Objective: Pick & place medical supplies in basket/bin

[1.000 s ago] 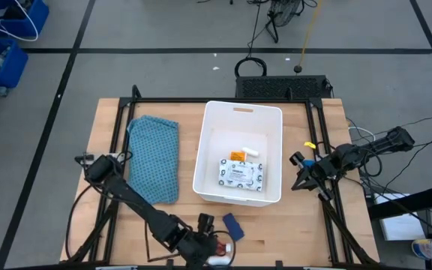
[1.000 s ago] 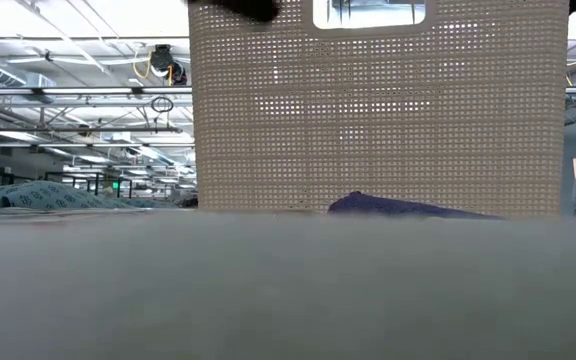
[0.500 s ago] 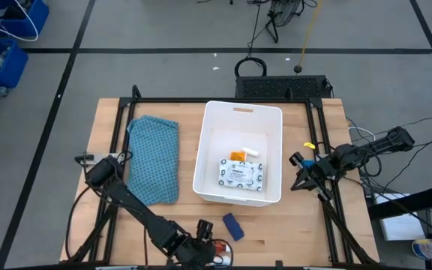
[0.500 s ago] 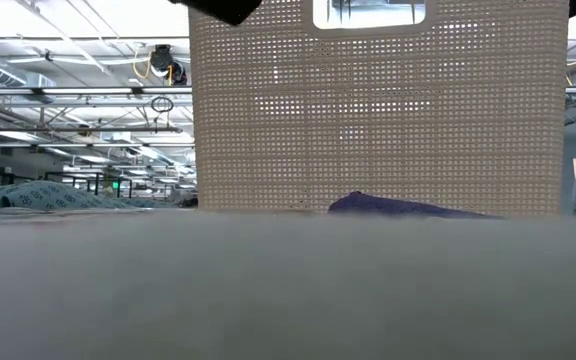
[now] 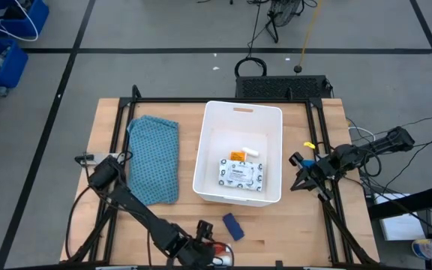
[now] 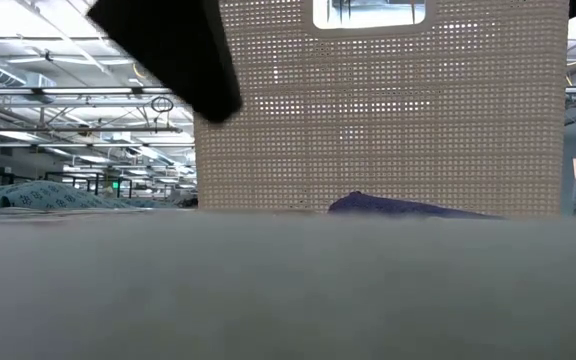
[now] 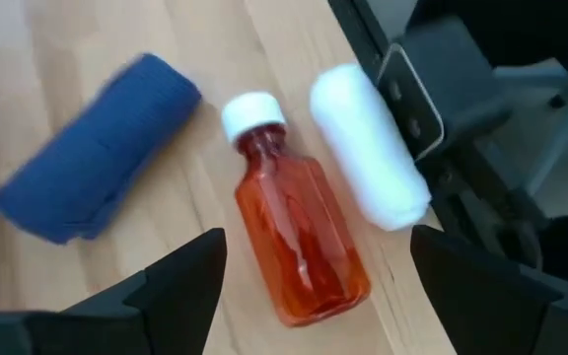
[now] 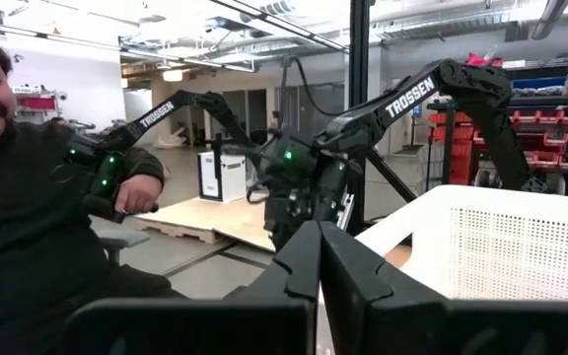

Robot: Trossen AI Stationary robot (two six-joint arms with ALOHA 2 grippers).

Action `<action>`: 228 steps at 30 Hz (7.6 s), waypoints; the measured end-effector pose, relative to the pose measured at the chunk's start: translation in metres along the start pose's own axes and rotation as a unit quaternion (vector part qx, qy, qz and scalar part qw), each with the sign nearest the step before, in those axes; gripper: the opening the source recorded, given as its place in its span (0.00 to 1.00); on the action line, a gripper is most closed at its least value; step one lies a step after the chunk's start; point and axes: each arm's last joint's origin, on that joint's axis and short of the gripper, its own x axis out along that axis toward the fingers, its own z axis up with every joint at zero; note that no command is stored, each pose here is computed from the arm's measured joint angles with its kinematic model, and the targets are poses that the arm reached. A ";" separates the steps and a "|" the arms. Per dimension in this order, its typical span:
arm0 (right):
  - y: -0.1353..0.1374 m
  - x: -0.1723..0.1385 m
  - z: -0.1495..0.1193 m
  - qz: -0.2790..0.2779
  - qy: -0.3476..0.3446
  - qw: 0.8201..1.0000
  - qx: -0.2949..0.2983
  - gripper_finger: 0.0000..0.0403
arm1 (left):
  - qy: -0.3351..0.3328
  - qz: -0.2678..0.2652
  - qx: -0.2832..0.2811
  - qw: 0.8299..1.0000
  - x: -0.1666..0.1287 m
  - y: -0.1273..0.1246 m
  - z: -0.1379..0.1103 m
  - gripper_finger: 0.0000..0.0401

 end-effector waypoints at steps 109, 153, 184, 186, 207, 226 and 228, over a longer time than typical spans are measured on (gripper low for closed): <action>0.000 0.000 0.000 0.000 0.002 1.000 0.017 0.00 | -0.230 0.192 0.033 0.954 -0.313 0.180 -0.046 0.49; 0.000 0.000 0.001 0.000 -0.006 0.998 -0.055 0.00 | -0.295 0.087 -0.122 0.944 -0.206 0.358 0.013 0.49; 0.000 0.000 0.002 0.001 -0.009 0.998 -0.065 0.00 | -0.054 -0.034 -0.171 0.983 0.024 0.382 -0.020 0.49; 0.000 0.000 0.002 0.001 -0.009 0.998 -0.065 0.00 | -0.046 -0.036 -0.171 0.984 0.028 0.382 -0.022 0.49; 0.001 0.000 0.002 0.014 -0.009 0.998 -0.064 0.00 | -0.028 -0.015 -0.160 0.987 0.028 0.382 -0.024 0.78; 0.002 0.000 0.002 0.027 -0.008 0.997 -0.065 0.00 | -0.155 0.091 -0.074 0.981 -0.200 0.327 0.022 0.60; 0.002 0.000 0.002 0.027 -0.008 0.997 -0.065 0.00 | -0.147 0.113 -0.071 0.980 -0.222 0.314 0.019 0.49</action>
